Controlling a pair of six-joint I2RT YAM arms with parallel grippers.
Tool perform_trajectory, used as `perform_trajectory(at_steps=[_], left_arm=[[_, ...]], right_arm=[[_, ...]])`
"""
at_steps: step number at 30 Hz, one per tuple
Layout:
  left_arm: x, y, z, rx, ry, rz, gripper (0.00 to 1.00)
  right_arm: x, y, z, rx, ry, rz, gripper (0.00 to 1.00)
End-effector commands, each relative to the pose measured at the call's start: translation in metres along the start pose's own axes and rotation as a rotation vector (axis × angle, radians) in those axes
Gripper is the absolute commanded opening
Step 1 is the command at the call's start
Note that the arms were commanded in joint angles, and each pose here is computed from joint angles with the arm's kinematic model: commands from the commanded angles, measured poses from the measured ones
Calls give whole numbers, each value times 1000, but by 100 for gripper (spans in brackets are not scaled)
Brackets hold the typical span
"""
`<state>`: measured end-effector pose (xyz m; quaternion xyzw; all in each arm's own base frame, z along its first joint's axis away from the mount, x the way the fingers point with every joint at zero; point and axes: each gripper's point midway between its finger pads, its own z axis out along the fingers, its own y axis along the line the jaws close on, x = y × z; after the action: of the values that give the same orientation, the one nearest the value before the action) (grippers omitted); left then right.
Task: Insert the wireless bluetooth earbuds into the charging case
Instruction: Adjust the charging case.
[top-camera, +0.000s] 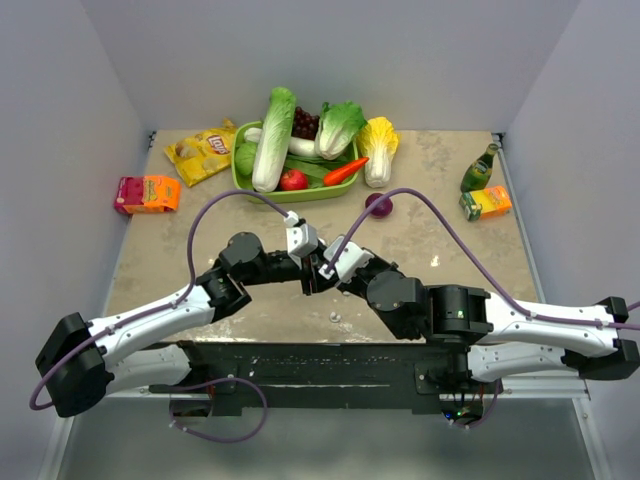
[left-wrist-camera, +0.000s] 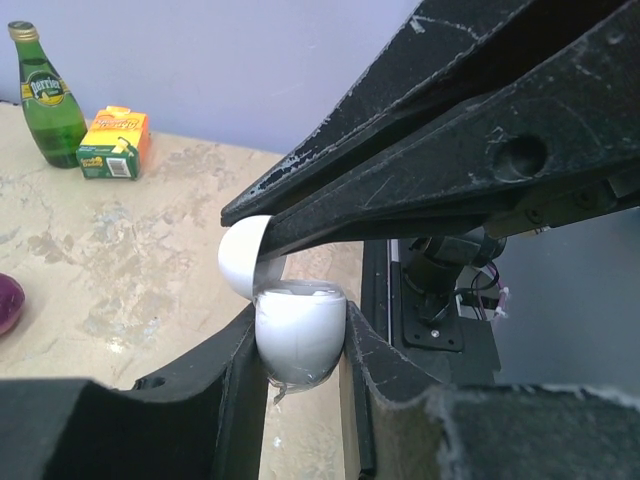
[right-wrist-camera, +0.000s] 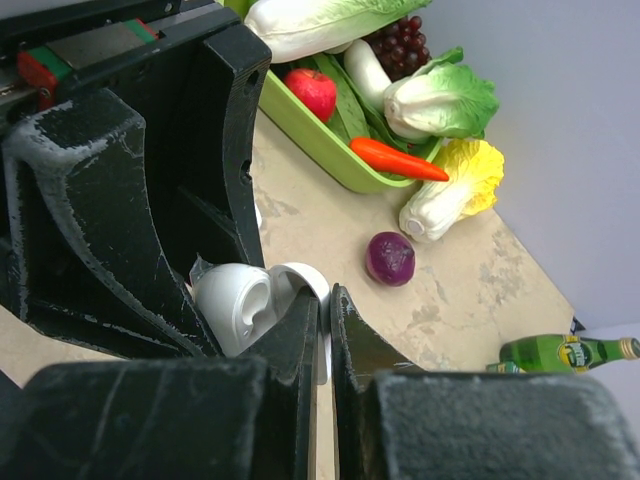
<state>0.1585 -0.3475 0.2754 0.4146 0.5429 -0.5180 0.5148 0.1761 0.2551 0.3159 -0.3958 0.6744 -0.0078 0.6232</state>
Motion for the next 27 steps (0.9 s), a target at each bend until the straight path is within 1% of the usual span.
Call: perform_trajectory(at_steps=[1,2,3,5,6,7,9,12,13,15,16,17,18,20,21,24,27], left_arm=[[-19,-1,-2,12,-81,74,0],[-19,-3,-3,19,-86,77,0],[-24,-5,-3,29,-117,88,0],[-14,-10,-8,49,-130,90,0],[-22,-13,-10,59,-175,105,0],[-12,-14,-13,61,-174,100,0],[-12,-16,-17,63,-197,104,0],[-20,-22,-25,69,-279,145,0],[-16,-22,-29,65,-285,145,0],[-25,-25,-33,63,-332,163,0],[-23,-25,-35,62,-334,162,0],[-23,-26,-35,63,-339,165,0],[-26,-27,-36,65,-354,171,0],[-25,-29,-39,70,-367,174,0],[-29,-30,-41,73,-388,181,0],[-31,-33,-45,75,-412,195,0],[-31,-36,-48,84,-426,202,0]], right_arm=[[-13,3,-2,-22,-41,45,0],[-15,3,-2,-24,-45,54,0],[-16,3,-3,-27,-50,63,0],[-22,1,-5,-37,-68,107,0],[-26,0,-7,-42,-80,130,0],[-28,-1,-9,-46,-88,159,0],[-34,0,-12,-77,-107,185,0],[-39,-4,-15,-78,-115,220,0],[-40,-4,-16,-78,-116,234,0],[-42,-5,-17,-81,-122,249,5],[-42,-5,-17,-81,-123,262,14],[-44,-6,-19,-84,-129,274,17],[-44,-6,-19,-87,-129,283,26],[-47,-7,-21,-95,-140,300,32],[-47,-6,-21,-102,-141,306,37],[-50,-8,-24,-111,-155,330,43],[-50,-11,-27,-113,-164,343,46]])
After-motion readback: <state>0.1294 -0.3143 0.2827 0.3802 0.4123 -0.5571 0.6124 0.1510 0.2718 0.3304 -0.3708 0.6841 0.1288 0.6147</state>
